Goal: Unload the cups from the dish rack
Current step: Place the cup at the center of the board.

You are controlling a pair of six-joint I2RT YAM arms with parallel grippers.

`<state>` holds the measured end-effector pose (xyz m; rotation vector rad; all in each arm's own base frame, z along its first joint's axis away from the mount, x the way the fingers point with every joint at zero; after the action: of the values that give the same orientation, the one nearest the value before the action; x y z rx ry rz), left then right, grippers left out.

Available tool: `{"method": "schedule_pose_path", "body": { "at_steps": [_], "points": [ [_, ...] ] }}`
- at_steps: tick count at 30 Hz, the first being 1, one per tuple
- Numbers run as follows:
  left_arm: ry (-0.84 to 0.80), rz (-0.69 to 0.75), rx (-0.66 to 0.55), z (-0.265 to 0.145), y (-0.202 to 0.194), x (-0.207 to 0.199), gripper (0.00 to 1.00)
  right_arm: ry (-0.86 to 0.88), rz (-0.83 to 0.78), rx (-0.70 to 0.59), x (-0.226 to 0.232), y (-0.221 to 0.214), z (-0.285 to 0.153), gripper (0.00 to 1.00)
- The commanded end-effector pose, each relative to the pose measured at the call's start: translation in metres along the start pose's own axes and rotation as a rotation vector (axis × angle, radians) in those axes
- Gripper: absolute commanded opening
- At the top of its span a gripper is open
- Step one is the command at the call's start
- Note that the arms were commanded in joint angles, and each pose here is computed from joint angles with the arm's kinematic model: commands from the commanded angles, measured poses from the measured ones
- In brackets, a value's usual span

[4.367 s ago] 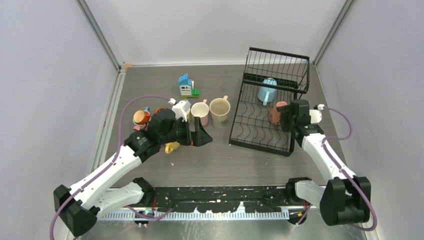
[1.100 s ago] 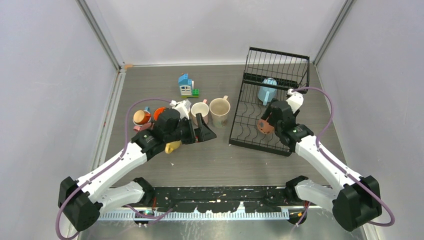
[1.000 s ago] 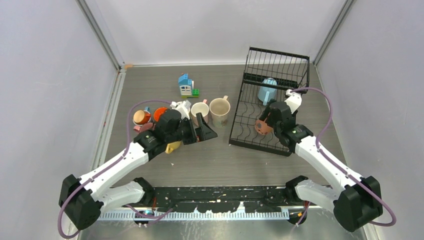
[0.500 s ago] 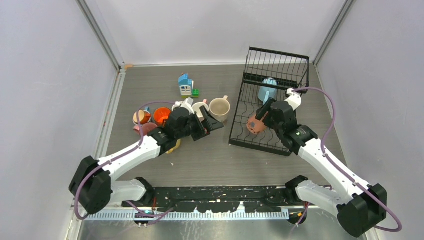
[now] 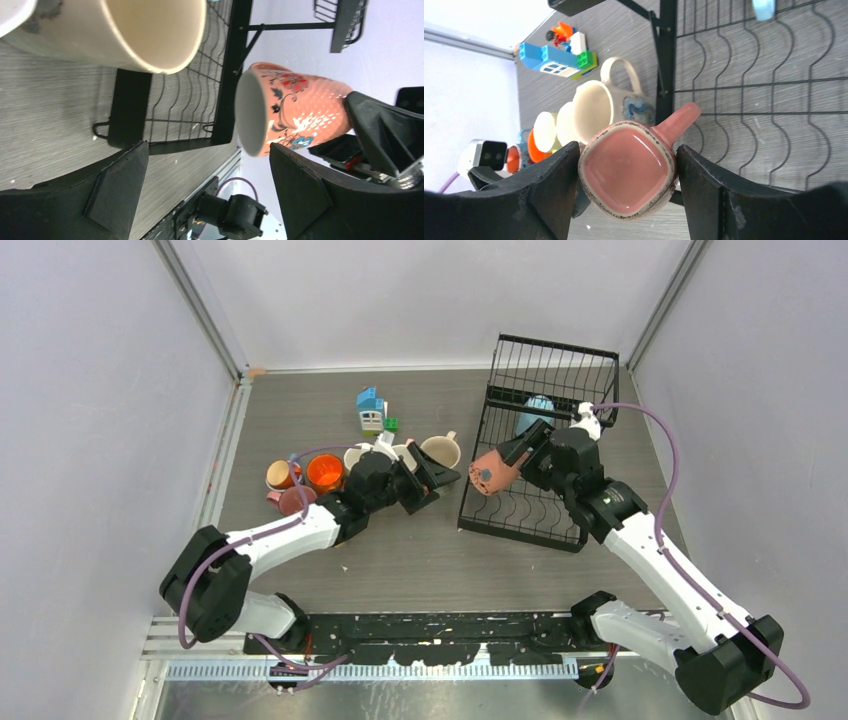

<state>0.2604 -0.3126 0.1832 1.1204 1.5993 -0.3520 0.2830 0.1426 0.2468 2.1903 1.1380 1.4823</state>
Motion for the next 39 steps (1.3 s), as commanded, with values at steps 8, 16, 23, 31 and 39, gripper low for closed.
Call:
{"method": "schedule_pose_path", "body": {
  "at_steps": [8,16,23,31,39],
  "points": [
    [-0.281,-0.095,-0.085,-0.011,0.031,-0.089,0.88,0.319,0.215,0.035,0.079,0.014,-0.016,0.11],
    [-0.372,-0.206,-0.063,-0.020,0.032,-0.105,0.71,0.410,0.274,0.083,0.093,0.006,-0.014,0.12],
    [-0.480,-0.237,-0.082,-0.038,0.039,-0.128,0.56,0.520,0.350,0.123,0.110,0.003,-0.015,0.12],
    [-0.555,-0.203,-0.124,-0.065,0.047,-0.150,0.32,0.603,0.432,0.177,0.124,-0.001,-0.014,0.13],
    [-0.531,-0.110,-0.193,-0.085,0.055,-0.156,0.00,0.631,0.436,0.198,0.130,-0.002,-0.014,0.20]
  ]
}}
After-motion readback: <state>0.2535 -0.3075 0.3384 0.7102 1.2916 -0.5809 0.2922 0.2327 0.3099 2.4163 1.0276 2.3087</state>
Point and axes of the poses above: each gripper's point midway between its finger pads, its own z axis out along the fingers, its own x axis along the line the jaws close on, y = z × x, the point moved 2 cm from there along -z, back along the fingers, and after that the axes turned 4 degrees about z, right-handed, at the moved point
